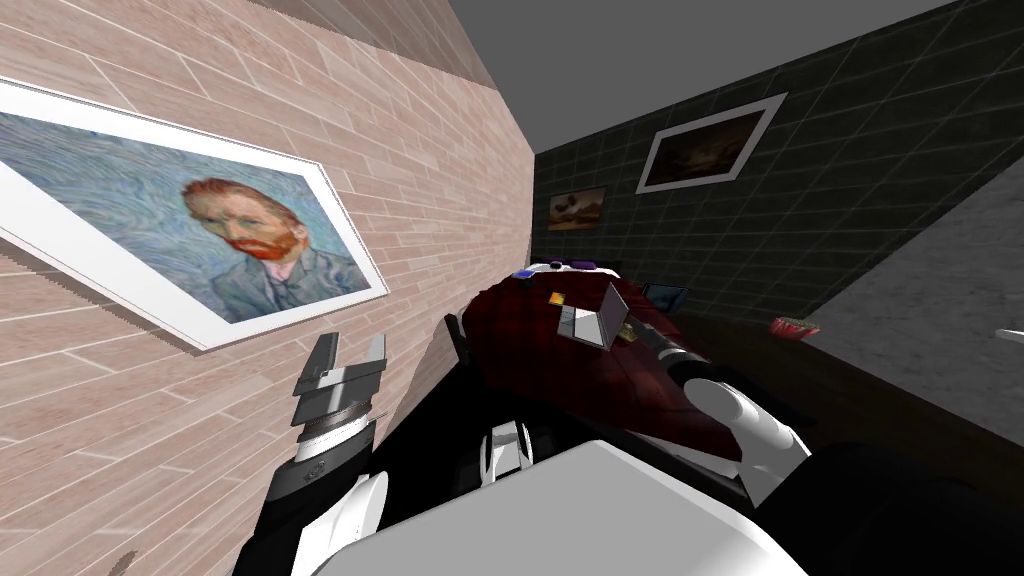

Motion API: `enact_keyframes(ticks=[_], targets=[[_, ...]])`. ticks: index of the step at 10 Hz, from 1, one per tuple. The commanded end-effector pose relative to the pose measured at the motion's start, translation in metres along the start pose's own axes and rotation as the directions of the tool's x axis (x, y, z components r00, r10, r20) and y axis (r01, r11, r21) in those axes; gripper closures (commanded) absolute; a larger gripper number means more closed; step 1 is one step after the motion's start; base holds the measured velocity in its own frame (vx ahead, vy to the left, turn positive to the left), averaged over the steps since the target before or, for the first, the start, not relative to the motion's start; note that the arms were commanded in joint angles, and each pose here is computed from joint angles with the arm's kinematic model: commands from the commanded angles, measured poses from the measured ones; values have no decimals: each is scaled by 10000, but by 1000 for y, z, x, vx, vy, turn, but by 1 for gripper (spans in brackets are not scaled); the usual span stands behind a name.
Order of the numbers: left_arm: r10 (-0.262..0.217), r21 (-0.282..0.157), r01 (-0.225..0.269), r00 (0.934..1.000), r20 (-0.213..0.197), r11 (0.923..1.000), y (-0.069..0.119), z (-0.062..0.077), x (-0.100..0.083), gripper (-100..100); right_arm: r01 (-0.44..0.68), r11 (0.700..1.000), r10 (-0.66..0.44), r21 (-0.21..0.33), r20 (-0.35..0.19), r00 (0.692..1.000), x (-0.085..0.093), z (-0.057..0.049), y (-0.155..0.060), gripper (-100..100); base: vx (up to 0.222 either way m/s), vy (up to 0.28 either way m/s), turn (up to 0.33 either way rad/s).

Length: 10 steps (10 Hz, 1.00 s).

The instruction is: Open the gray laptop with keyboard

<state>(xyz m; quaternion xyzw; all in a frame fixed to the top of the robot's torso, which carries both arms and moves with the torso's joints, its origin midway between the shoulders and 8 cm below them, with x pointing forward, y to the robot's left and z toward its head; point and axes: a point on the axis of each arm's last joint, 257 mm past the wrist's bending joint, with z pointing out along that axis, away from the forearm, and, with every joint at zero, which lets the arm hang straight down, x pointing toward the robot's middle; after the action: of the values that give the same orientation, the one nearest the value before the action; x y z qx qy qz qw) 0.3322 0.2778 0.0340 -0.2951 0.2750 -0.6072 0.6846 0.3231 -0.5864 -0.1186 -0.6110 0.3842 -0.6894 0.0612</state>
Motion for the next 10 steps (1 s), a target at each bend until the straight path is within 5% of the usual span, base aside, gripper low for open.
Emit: enact_keyframes(ticks=[1,6,9,10], targets=[[0,0,0,10000,0,10000,0,0,0,0,-1226,9924,1225,77,47,9925,13,-1,2,-100,-7,-43,171],[1,-1,-1,10000,0,10000,0,0,0,0,-2502,9679,2501,234,74,9682,27,-3,1,-100,-10,-32,82],[2,-2,-2,10000,0,10000,0,0,0,0,-2375,9712,2374,206,57,9714,29,-3,1,-100,48,-22,9],[2,-1,-2,10000,1,10000,0,0,0,0,-2385,9709,2384,205,60,9711,29,-3,1,100,9,-4,6]])
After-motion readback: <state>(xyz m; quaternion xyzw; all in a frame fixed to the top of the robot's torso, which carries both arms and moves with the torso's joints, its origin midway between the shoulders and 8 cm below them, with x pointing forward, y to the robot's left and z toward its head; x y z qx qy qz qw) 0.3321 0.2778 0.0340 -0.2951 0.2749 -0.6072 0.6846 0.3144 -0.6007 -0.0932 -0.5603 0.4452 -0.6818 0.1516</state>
